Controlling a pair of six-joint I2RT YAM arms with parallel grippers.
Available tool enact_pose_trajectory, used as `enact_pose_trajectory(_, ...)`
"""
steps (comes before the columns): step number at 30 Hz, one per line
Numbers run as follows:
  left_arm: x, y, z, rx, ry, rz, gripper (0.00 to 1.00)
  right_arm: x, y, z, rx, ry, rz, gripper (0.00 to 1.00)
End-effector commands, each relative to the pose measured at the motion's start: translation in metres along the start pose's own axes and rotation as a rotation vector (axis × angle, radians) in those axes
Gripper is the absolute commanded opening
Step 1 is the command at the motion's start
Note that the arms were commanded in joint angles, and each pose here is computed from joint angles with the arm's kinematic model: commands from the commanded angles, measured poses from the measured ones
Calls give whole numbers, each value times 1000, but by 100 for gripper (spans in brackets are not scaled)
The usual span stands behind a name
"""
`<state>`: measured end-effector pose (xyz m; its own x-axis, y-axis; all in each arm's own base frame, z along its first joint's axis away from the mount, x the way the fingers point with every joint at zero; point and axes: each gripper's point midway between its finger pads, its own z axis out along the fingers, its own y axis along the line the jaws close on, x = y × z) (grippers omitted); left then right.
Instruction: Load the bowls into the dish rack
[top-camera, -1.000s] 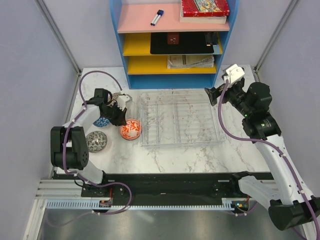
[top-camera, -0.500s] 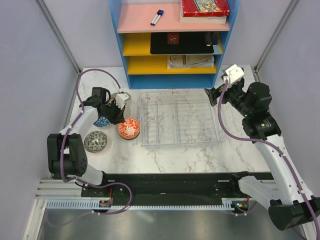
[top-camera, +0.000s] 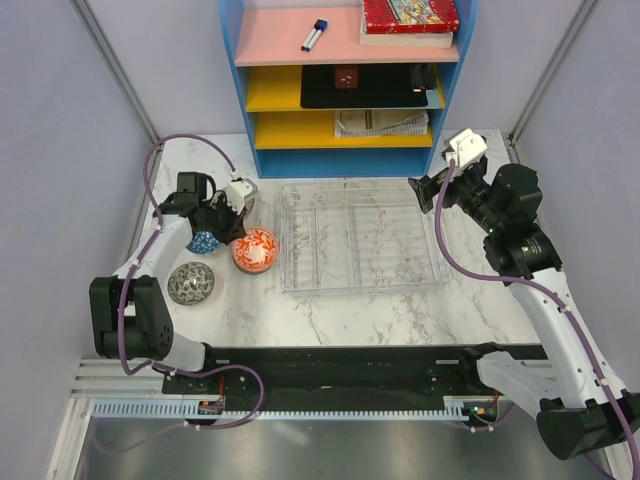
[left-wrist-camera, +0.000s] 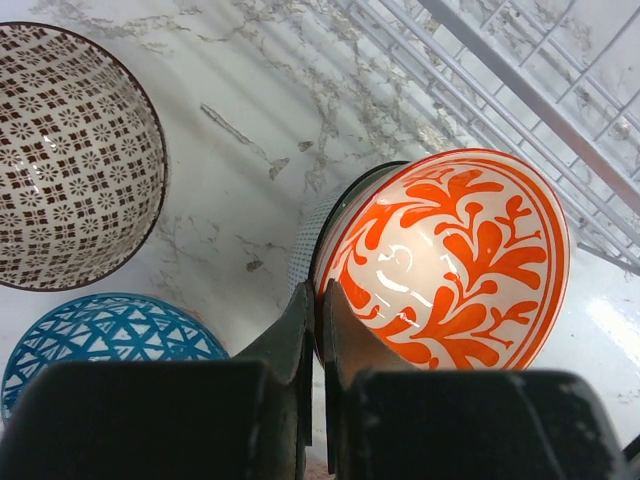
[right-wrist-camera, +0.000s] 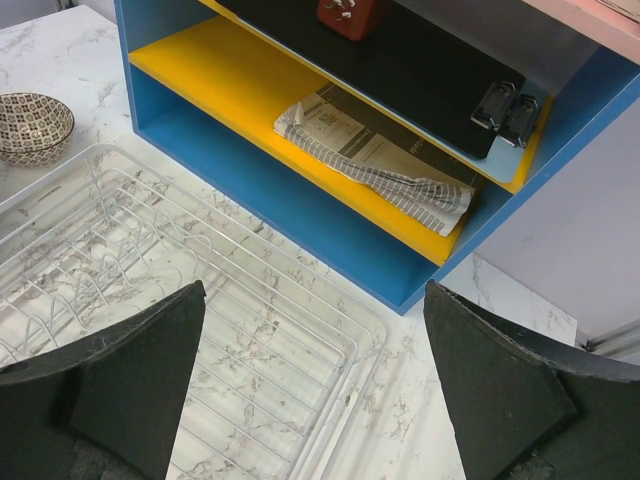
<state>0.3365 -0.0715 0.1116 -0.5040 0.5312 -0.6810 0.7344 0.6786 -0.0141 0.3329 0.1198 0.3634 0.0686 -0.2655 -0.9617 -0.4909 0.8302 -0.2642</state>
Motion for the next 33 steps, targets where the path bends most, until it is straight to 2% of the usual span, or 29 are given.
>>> enact_pose_trajectory(1,-2,13,5,-32,-2,-36,2,-10,3,1,-22,-32,-12,98)
enact_pose_trajectory(5,-4,26,-2,-72,-26,-71,2,-11,4,0,-24,-36,-13,98)
enact_pose_trajectory(7,-7,26,-1,-33,-57,-92,2,-11,4,0,-27,-35,-11,97)
enact_pose_trajectory(17,15,26,23,71,22,-159,2,-9,6,2,-37,-30,-9,98)
enact_pose_trajectory(23,1,28,10,59,-44,-156,2,-7,7,4,-45,-25,-10,98)
enact_pose_trajectory(28,-13,40,-4,-45,-135,-115,2,-6,9,4,-56,-24,-6,98)
enact_pose_trajectory(33,-13,54,-11,-155,-149,-106,2,-5,9,5,-59,-19,-4,98)
